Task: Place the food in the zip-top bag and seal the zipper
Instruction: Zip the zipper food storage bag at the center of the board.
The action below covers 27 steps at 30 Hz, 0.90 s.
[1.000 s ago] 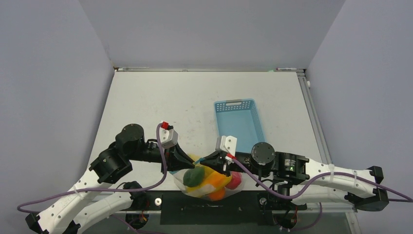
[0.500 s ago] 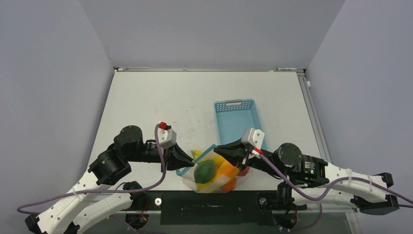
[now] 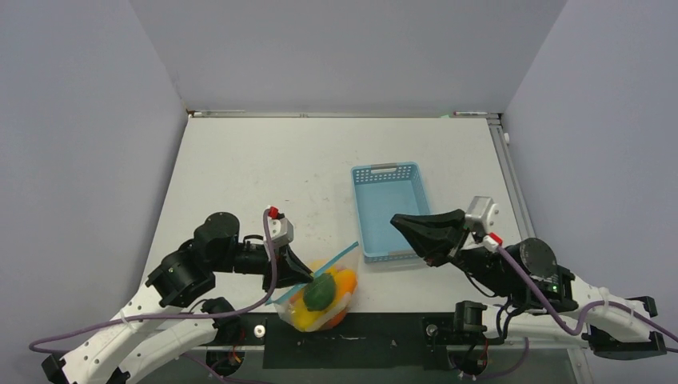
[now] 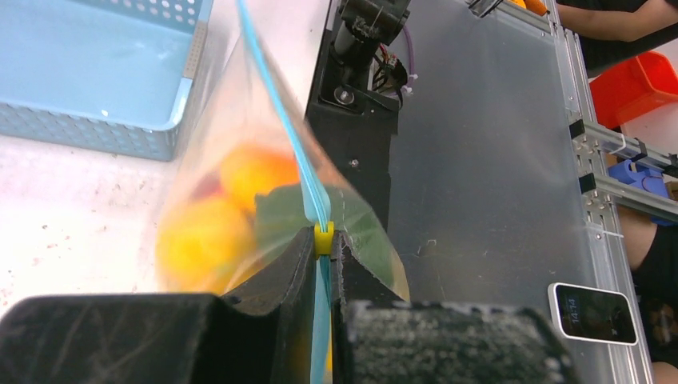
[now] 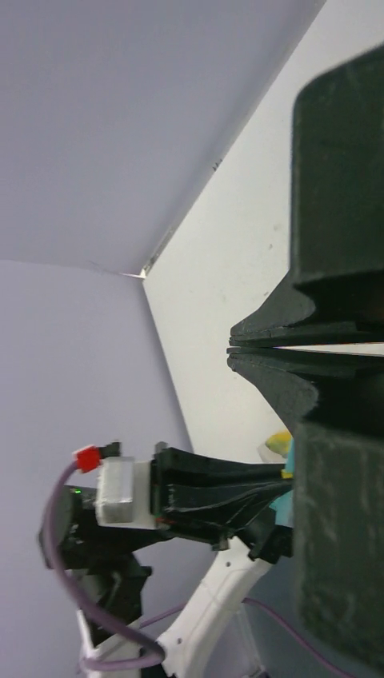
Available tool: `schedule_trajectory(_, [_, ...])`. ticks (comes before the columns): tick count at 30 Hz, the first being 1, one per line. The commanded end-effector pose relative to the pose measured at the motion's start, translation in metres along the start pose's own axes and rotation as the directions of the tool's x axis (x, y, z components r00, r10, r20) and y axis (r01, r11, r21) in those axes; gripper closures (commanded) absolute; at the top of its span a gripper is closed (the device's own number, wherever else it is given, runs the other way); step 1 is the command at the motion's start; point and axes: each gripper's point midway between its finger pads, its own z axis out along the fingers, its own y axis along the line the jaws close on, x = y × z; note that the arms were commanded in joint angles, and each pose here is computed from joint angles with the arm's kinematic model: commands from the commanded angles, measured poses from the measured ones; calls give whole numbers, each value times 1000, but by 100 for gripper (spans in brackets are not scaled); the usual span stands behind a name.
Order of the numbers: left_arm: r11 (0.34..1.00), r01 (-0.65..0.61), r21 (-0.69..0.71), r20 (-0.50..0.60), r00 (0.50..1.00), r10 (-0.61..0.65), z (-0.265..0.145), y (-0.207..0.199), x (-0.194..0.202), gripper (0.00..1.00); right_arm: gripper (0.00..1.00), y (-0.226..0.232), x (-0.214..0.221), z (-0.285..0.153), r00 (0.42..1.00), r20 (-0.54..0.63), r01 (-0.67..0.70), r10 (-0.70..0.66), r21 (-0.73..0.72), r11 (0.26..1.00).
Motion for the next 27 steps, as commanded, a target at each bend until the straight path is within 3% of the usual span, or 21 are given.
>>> schedule_trajectory(1, [1000, -6, 14, 30, 1000, 5, -2, -6, -11, 100, 95, -15, -37, -6, 995, 100, -30, 24, 60, 998])
schedule_trajectory(9, [999, 1, 37, 8, 1000, -1, 2, -8, -15, 100, 94, -2, -26, 0, 1000, 23, -4, 4, -6, 1000])
schedule_trajectory(19, [999, 18, 42, -13, 1000, -18, 5, -7, -16, 100, 56, 22, 6, 16, 989, -129, 52, -67, -116, 992])
schedule_trajectory(23, [998, 23, 54, -24, 999, -22, 6, -9, -21, 100, 44, 37, 22, 22, 973, -204, 69, -111, -200, 977])
schedule_trajectory(27, [999, 25, 46, -42, 999, -23, 6, -7, -23, 100, 40, 52, 34, 26, 954, -255, 82, -160, -289, 954])
